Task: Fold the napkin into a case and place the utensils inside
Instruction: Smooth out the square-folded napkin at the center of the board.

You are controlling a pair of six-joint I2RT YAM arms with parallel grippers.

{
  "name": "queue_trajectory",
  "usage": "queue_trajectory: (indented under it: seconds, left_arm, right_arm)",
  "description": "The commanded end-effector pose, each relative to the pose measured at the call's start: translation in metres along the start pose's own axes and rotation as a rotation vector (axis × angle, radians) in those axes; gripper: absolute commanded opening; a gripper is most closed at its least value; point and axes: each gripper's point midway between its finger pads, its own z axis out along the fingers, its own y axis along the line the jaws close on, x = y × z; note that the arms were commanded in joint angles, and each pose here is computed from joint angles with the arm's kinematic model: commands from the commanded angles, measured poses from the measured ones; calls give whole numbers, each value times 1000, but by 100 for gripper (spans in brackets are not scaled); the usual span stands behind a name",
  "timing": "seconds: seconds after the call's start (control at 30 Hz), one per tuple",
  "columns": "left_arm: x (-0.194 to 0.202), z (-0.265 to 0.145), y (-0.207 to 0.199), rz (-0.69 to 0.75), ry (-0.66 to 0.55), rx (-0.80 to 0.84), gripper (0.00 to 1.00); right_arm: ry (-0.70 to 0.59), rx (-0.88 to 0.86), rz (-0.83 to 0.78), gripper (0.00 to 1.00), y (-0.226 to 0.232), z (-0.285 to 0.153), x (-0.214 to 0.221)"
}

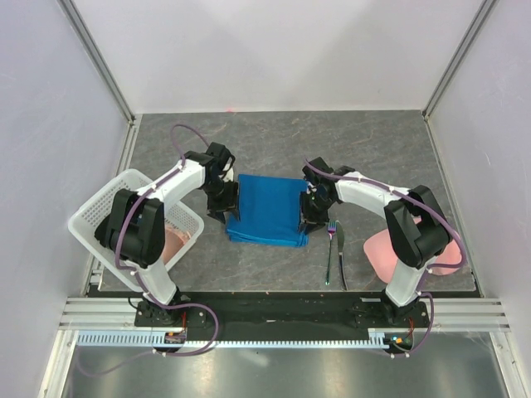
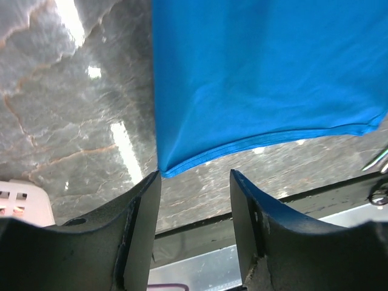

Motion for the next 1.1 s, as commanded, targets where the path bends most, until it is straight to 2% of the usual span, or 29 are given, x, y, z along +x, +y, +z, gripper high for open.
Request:
queue_trajectory:
  seconds: [0.0, 0.2, 0.43, 0.73, 1.07]
  left_arm:
    - [2, -11, 4, 50, -38, -5, 58]
    - [13, -1, 11, 58, 7, -15, 58]
    - [17, -3, 15, 59, 2, -8, 55]
    - [25, 2, 14, 58, 35, 25, 57]
    - [30, 9, 14, 16, 55, 88, 52]
  right_arm:
    - [4, -27, 34, 35, 6, 1, 10]
    - [11, -28, 44, 34, 9, 11, 15]
    - [19, -20, 64, 33, 6, 18, 19]
    - [22, -6, 95, 36, 2, 19, 23]
    - [31, 9, 108, 35, -2, 22, 27]
